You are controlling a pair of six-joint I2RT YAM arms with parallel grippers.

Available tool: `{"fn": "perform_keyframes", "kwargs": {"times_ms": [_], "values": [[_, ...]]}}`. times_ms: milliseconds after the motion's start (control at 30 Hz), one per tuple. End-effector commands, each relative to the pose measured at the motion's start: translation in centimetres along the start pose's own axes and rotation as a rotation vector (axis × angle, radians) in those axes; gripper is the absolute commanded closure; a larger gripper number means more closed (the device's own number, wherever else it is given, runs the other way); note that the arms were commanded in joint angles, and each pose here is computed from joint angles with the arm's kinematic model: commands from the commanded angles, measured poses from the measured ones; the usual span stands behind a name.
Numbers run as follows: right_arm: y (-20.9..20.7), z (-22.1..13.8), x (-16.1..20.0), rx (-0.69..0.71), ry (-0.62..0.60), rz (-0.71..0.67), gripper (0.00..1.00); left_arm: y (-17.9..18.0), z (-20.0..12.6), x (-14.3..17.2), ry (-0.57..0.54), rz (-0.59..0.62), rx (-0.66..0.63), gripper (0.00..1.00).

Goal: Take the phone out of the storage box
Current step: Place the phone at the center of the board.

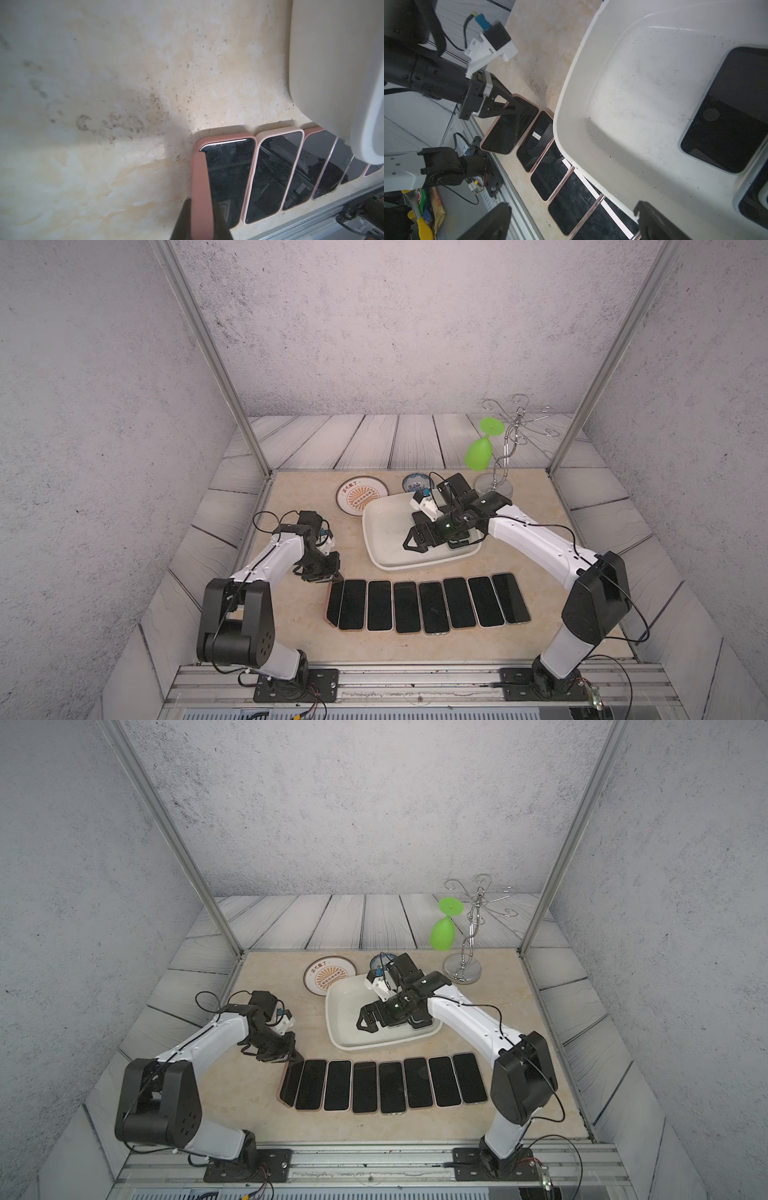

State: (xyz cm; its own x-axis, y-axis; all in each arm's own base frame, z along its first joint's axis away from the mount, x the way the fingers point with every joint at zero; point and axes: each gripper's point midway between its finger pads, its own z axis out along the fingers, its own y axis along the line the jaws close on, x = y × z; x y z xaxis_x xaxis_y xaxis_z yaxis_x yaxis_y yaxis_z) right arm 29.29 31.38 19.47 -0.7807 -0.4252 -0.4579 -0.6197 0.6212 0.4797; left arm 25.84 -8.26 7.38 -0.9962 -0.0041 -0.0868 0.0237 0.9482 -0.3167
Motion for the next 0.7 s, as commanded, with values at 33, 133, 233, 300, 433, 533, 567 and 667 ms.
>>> {"fn": "perform_keyframes", "kwargs": {"times_ms": [33,133,233,300,433,533,567,667], "values": [[0.0,0.8,0.6,-0.018,0.031,0.005,0.01,0.4,-0.9,0.1,-0.028,0.004,-0.038,1.0],[0.0,0.8,0.7,-0.02,0.034,0.004,0.01,0.2,-0.6,0.2,-0.025,0.004,-0.023,1.0],[0.0,0.8,0.7,-0.022,0.035,0.004,0.01,0.4,-0.1,0.3,-0.003,-0.008,-0.029,1.0],[0.1,0.8,0.8,-0.026,0.036,0.001,0.01,0.4,0.4,0.6,0.012,-0.017,-0.021,1.0],[0.0,1.0,0.8,-0.028,0.038,-0.001,0.01,0.6,1.2,1.0,0.025,-0.04,-0.016,1.0],[0.2,1.0,0.7,-0.041,0.041,0.0,0.01,0.5,1.4,1.1,0.035,-0.041,-0.015,1.0],[0.2,1.1,0.7,-0.042,0.04,0.0,0.01,0.6,1.6,1.2,0.037,-0.044,-0.014,0.99],[0.2,1.0,0.9,-0.042,0.045,-0.003,0.01,0.6,1.9,1.4,0.05,-0.047,-0.019,0.94]]}}
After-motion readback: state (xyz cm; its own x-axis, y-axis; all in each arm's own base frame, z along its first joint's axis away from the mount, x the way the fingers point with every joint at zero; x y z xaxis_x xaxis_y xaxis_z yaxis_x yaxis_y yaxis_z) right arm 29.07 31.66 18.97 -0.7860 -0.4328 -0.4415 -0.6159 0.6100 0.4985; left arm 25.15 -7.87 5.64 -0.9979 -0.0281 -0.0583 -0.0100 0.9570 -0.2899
